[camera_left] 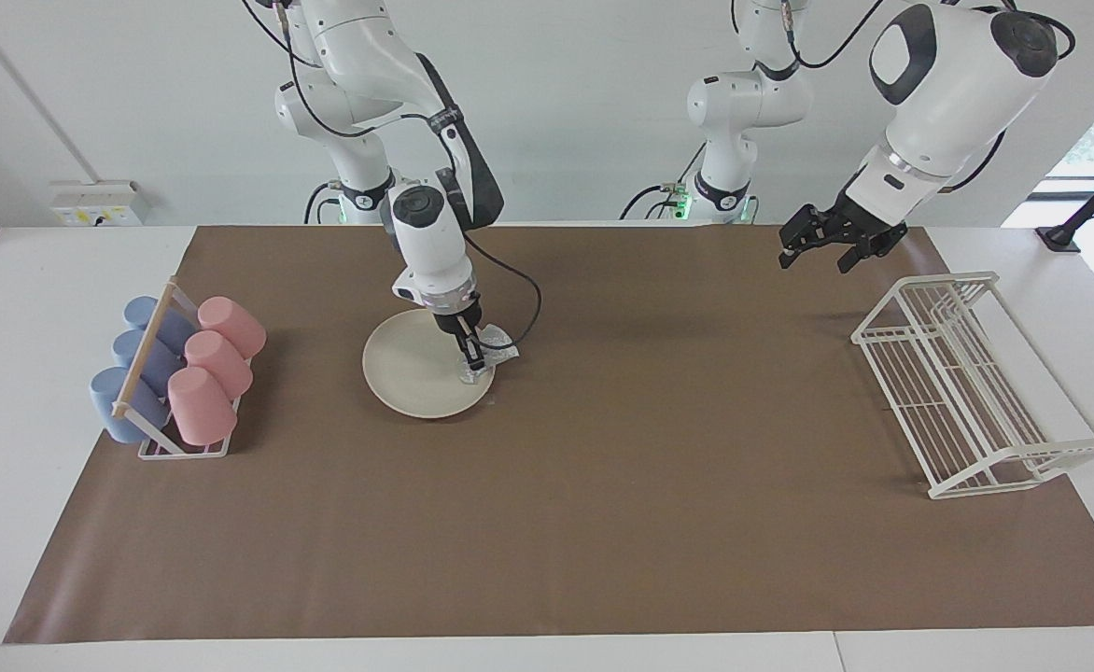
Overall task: Wipe plate with sponge
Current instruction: 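Lift the sponge off the plate toward the left gripper with the right gripper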
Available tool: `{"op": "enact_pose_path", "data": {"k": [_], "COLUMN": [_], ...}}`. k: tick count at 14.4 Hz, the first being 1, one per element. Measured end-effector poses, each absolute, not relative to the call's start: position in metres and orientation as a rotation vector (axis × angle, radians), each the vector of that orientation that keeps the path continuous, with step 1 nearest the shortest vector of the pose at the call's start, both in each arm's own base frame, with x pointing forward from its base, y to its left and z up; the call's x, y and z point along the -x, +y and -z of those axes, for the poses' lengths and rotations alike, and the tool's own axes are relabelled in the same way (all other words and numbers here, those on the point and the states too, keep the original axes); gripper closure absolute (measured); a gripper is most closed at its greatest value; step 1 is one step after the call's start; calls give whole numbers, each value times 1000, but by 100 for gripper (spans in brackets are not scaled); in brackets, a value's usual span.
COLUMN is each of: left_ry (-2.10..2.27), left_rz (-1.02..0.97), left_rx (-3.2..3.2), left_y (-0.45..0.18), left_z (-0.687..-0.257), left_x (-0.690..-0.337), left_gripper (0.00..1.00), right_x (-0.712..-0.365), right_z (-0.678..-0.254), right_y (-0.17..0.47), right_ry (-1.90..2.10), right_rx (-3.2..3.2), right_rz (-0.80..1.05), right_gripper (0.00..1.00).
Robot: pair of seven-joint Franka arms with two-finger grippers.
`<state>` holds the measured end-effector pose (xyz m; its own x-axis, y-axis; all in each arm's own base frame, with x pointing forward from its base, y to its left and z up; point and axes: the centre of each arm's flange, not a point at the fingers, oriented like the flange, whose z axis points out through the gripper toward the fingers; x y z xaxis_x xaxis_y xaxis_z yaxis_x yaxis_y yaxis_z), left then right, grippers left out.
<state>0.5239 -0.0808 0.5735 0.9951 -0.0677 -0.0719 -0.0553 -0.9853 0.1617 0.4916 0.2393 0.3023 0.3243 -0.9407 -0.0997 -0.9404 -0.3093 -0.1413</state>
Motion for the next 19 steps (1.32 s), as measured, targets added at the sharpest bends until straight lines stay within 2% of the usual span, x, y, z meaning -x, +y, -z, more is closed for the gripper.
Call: {"op": "enact_pose_path", "data": {"k": [3,8,11,14,16,19], "left_ry": [-90,-14,87,150,163,187], "left_rz": [115,151,182,171,168,173], "left_rx": [-2978,-2813,-2600,-2427,-2317,-2163], "left_y": [-80,-84,-84,-97,-114,-138], "left_z": [-573,-568,-560,-548,-539,-533], "left_x": [-524,-523,-519,-508,-499,-492], "left_gripper": [0,0,0,0,0,0], "right_x": [-504,-528,-530,-517,-507,-495], "right_z": [-333,-450,-504,-563,-581,-578], "right_y": [246,261,262,256,262,284], "right_ry": [1742,1732,1747,1807,1891,1972], "right_rx": [2429,2450,2459,2438,2372,2335], "right_rz": [-41,-110,-143,-174,-174,-165], "right_gripper": [90,90,90,90,90,90]}}
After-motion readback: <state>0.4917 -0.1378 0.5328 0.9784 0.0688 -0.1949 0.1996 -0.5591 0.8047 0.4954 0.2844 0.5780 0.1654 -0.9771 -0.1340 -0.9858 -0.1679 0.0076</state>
